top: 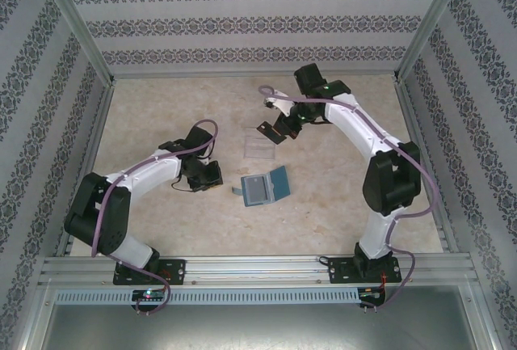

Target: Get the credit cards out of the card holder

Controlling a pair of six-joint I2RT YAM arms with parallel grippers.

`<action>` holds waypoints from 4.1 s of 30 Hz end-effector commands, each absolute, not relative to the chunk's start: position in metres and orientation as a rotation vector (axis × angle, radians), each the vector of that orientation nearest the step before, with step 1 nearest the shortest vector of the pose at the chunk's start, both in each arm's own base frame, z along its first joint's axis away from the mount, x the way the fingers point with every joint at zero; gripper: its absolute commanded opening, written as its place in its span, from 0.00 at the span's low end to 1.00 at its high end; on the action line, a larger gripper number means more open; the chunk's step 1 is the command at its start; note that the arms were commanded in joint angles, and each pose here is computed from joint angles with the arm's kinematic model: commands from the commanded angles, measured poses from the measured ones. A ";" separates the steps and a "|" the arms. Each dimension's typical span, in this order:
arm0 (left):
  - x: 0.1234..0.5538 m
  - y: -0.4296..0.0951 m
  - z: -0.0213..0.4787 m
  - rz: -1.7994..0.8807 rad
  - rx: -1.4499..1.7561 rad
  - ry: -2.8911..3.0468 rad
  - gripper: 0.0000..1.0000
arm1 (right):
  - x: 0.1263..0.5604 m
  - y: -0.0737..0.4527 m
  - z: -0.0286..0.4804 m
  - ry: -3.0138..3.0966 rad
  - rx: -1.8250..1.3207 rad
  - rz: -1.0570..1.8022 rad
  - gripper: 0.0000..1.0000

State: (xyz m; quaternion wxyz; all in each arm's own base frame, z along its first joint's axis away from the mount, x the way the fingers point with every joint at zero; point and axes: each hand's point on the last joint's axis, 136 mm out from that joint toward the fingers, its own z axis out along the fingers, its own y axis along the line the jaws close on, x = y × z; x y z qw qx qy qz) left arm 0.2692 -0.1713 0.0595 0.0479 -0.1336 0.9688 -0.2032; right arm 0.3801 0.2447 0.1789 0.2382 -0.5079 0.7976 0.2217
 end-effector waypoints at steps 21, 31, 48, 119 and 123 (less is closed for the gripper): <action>0.263 -0.158 0.058 -0.651 -0.499 2.910 0.12 | 0.391 0.277 0.124 2.180 -1.973 0.343 0.00; 0.262 -0.155 0.053 -0.655 -0.521 2.908 0.13 | 0.395 0.280 0.101 2.184 -2.049 0.297 0.00; 0.262 -0.155 0.053 -0.655 -0.527 2.910 0.12 | 0.371 0.277 0.073 2.186 -2.182 0.451 0.00; 0.297 -0.220 0.077 -0.894 -0.255 2.873 0.11 | 0.391 0.290 0.140 2.604 -0.572 0.641 0.24; 0.296 -0.235 0.073 -0.911 -0.204 2.897 0.11 | 0.371 0.292 0.138 2.670 -0.412 0.766 0.21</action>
